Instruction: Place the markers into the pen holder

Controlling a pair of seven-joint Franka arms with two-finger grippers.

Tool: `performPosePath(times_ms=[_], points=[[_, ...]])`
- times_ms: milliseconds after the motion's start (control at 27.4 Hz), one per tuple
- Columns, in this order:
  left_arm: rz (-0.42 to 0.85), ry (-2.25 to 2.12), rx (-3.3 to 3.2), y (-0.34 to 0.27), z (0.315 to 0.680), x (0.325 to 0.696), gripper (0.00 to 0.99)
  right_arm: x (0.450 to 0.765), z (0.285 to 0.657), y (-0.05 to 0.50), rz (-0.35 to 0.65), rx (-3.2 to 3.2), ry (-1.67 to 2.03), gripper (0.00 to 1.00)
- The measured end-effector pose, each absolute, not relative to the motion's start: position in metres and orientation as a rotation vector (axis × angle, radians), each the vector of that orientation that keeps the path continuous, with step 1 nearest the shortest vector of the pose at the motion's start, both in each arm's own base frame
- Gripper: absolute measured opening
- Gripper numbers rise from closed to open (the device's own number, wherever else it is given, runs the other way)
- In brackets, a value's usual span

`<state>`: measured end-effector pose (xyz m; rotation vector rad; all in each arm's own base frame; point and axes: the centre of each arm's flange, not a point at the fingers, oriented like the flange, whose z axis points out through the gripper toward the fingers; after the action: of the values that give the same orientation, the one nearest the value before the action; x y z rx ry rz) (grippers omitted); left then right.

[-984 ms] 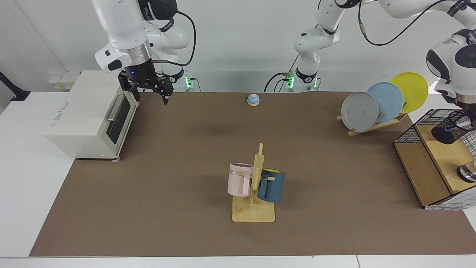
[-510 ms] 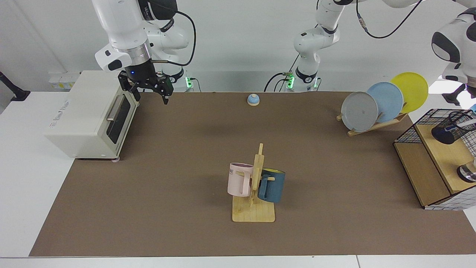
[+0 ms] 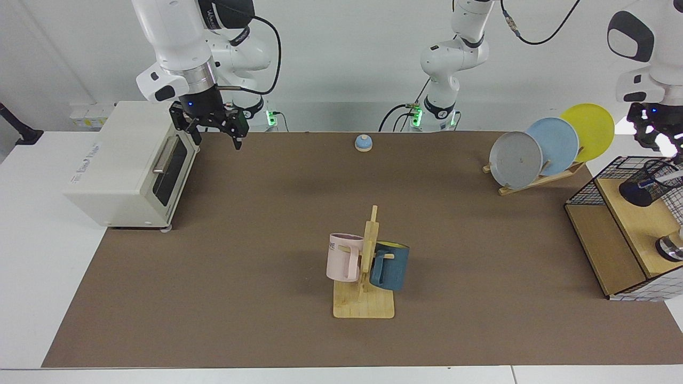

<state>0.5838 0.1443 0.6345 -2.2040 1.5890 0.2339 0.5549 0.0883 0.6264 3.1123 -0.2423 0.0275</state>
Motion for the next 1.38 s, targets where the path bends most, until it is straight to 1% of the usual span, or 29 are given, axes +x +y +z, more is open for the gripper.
performPosePath(times_ms=[182, 364, 620, 765, 1093, 1385], points=[[0.152, 1.403, -2.454, 0.088, 0.635, 0.577, 0.991, 0.555, 0.626, 0.088, 0.027, 3.112, -0.242, 1.00], [0.104, 1.200, -2.660, 0.044, 0.633, 0.571, 0.991, 0.555, 0.626, 0.088, 0.027, 3.112, -0.242, 1.00], [0.065, 0.911, -2.871, -0.021, 0.636, 0.560, 0.991, 0.555, 0.626, 0.088, 0.027, 3.112, -0.242, 1.00], [0.053, 0.793, -2.974, -0.045, 0.636, 0.555, 0.991, 0.555, 0.626, 0.088, 0.027, 3.112, -0.242, 1.00], [0.029, 0.687, -3.086, -0.066, 0.645, 0.545, 0.991, 0.555, 0.626, 0.088, 0.027, 3.112, -0.242, 1.00], [0.013, 0.615, -3.100, -0.048, 0.653, 0.537, 0.991, 0.555, 0.626, 0.088, 0.027, 3.112, -0.242, 1.00]])
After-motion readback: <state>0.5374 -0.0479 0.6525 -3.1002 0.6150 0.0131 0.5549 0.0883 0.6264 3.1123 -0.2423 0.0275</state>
